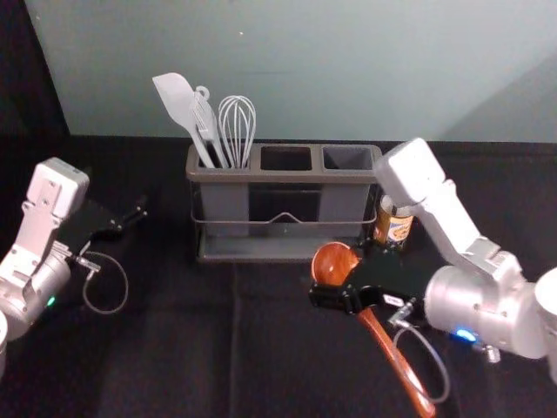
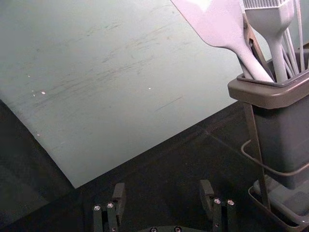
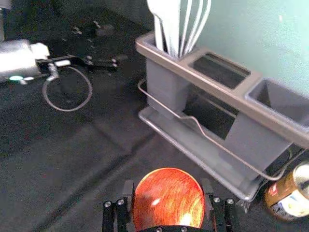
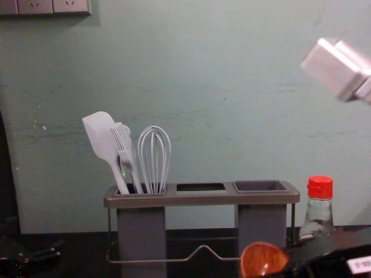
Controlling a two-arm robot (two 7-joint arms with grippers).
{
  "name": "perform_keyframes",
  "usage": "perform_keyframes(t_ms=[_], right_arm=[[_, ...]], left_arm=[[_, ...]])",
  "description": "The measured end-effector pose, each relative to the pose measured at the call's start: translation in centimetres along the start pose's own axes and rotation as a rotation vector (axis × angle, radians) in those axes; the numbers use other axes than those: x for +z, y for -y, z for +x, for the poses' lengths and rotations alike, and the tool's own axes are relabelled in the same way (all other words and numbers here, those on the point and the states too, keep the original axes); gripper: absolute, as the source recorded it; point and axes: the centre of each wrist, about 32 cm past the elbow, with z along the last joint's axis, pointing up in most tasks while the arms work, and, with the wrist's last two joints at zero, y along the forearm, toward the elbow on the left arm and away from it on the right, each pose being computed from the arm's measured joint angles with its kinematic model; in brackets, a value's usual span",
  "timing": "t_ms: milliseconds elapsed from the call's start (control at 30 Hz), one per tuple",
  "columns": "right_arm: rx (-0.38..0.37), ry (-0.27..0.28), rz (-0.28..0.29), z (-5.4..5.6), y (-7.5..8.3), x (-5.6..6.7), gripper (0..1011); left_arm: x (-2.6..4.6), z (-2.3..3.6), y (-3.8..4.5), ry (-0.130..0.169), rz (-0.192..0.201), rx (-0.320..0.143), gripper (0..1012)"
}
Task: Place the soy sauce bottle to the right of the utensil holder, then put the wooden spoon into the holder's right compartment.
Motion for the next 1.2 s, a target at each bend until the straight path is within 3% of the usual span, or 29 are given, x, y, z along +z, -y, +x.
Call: perform_keyframes(t_ms=[167, 500, 733, 867, 1200], right_arm=[[0.008, 0.033, 0.099, 0.6, 1.3, -0.6, 840], [-0.075, 0.089, 0.540, 0.0, 2.7, -3.5, 840], [-0.144, 0.106, 0.781, -0.8, 2.3, -5.1, 840], [-0.175, 0.099, 0.840, -1.0, 2.1, -5.6, 840], [-0.190, 0.093, 0.848, -1.1, 2.0, -5.7, 840]], left_arm=[[0.00, 0.00, 0.00, 0.000, 0.000, 0.000, 1005], [0.00, 0.00, 0.00, 0.000, 0.000, 0.000, 1005], [0.00, 0.00, 0.00, 0.000, 0.000, 0.000, 1005], [0.00, 0.00, 0.00, 0.000, 0.000, 0.000, 1005], [0.00, 0.00, 0.00, 0.000, 0.000, 0.000, 1005]])
